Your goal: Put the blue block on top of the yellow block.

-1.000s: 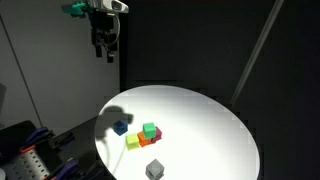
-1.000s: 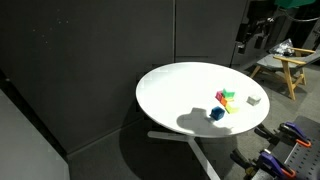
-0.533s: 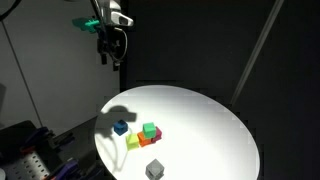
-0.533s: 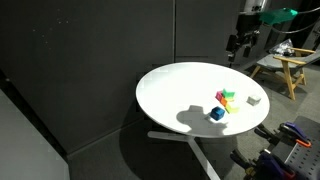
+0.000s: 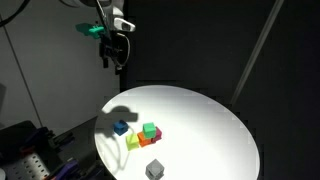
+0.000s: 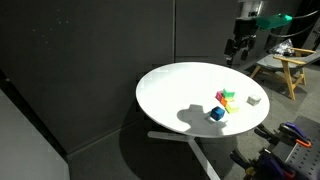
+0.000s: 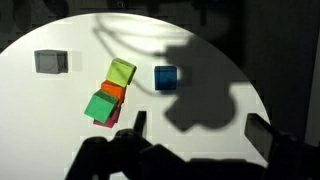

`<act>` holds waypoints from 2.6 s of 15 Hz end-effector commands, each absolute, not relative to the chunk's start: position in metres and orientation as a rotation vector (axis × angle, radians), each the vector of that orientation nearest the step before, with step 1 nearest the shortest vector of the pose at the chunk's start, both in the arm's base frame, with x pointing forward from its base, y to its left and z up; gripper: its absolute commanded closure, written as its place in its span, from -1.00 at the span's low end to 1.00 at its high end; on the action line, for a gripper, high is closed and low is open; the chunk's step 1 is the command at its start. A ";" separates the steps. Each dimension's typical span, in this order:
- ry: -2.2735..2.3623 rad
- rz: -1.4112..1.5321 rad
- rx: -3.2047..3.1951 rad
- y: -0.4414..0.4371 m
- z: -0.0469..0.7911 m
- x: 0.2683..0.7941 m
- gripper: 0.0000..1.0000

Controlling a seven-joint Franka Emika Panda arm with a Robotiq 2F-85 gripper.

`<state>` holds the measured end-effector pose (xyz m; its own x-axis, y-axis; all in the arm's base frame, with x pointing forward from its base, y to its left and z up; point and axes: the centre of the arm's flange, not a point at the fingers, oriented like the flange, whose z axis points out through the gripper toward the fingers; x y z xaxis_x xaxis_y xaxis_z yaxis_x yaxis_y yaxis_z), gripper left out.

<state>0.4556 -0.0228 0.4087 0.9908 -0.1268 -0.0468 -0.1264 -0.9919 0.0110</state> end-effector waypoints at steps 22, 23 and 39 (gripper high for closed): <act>-0.088 -0.069 3.136 -0.008 0.317 0.476 -1.00; -0.091 -0.073 3.136 -0.009 0.311 0.477 -1.00; -0.156 -0.273 3.098 -0.020 0.207 0.490 -1.00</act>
